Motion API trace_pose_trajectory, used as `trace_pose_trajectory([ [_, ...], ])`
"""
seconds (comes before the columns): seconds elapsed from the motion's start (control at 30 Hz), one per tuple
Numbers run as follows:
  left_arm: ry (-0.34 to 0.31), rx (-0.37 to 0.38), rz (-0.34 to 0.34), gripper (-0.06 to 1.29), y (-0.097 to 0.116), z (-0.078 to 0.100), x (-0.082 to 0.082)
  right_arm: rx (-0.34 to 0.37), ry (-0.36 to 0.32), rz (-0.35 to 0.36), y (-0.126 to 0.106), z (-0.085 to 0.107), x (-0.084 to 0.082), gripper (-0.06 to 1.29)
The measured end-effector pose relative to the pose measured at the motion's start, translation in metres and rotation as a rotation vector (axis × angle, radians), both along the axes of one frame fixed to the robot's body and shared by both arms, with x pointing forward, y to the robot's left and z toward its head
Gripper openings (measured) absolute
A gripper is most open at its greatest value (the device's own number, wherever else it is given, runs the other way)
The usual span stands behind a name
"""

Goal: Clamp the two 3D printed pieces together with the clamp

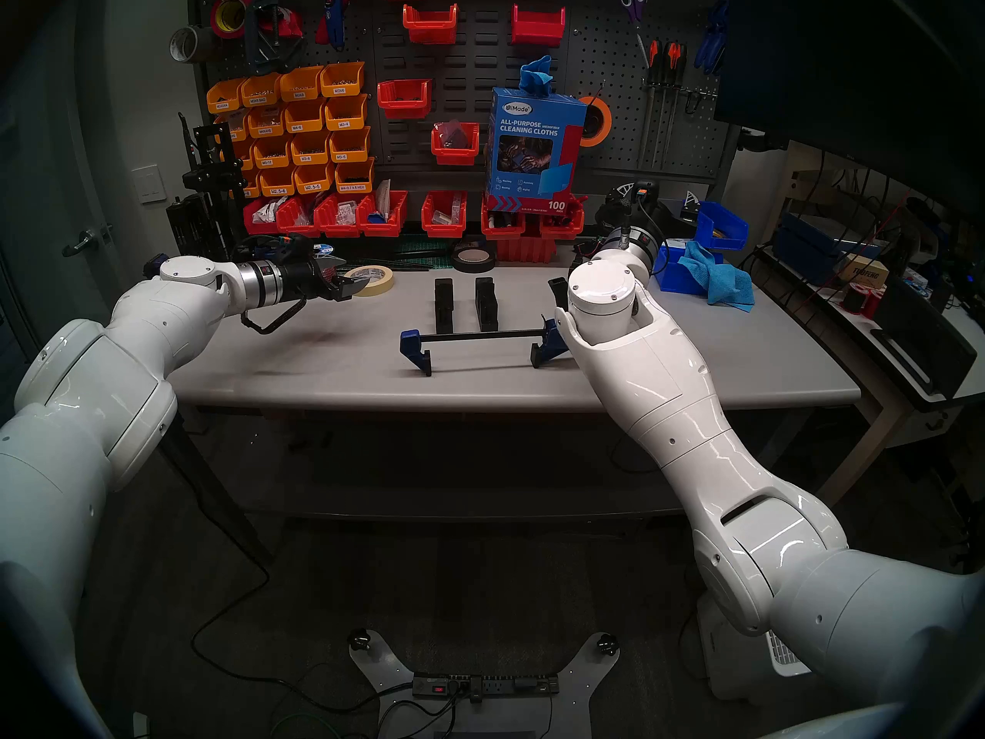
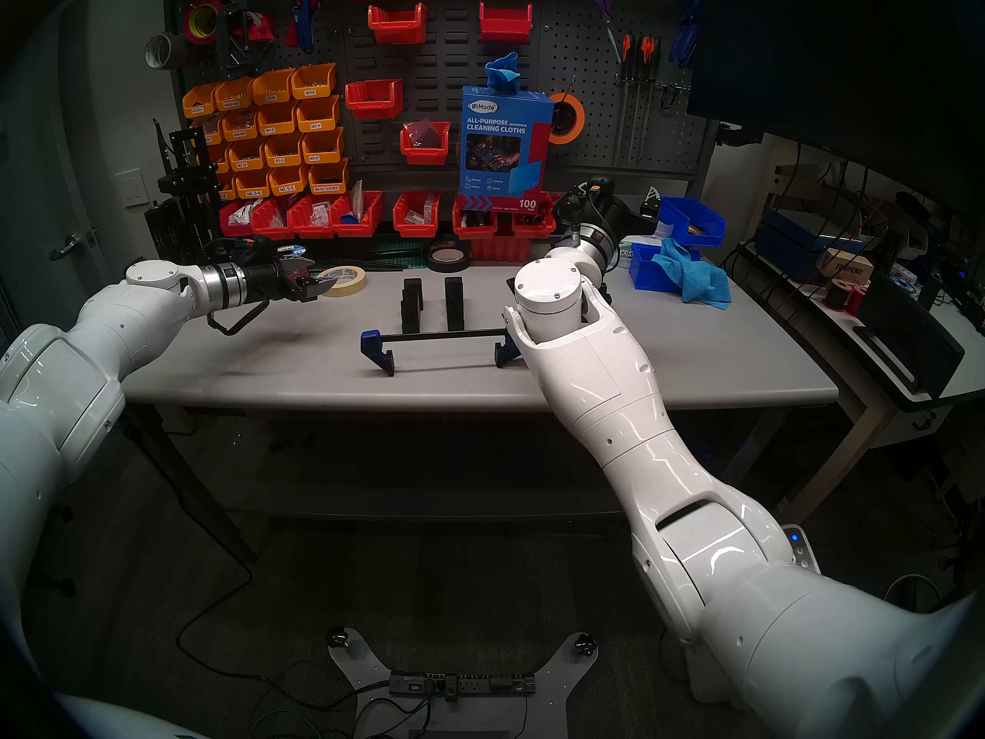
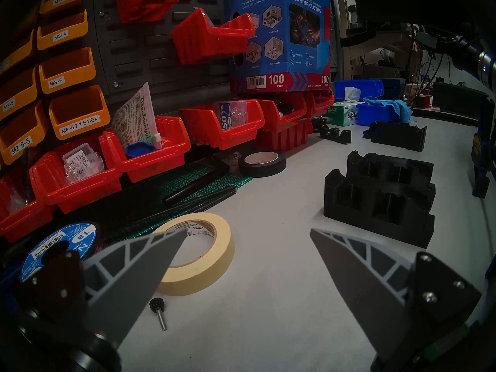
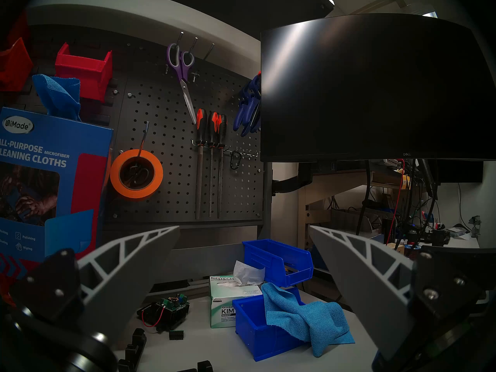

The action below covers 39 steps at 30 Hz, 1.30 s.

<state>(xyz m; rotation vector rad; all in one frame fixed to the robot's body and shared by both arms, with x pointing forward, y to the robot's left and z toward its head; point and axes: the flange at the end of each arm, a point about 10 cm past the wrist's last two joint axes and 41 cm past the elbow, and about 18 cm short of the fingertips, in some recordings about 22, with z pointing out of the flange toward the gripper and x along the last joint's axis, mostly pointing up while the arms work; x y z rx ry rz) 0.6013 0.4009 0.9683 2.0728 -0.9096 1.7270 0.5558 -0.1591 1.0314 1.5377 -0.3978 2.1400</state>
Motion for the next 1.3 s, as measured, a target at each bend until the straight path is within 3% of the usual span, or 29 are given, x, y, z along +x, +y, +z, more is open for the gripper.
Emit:
trace_pose_trajectory([
  [0.73,0.0,0.001,-0.001,1.23,0.0,0.0,0.0,0.004,0.001,0.001,0.0,-0.001,0.0,1.26],
  [0.97,0.0,0.001,0.0,1.23,0.0,0.0,0.0,0.023,0.01,0.075,-0.002,0.004,0.004,1.26],
  [1.1,0.0,0.002,0.0,1.23,0.001,0.0,0.0,0.011,0.0,0.107,-0.014,0.013,0.006,1.26],
  [1.3,-0.001,0.002,0.0,1.23,0.001,0.0,-0.001,-0.022,-0.025,0.121,-0.054,0.037,0.01,1.26],
])
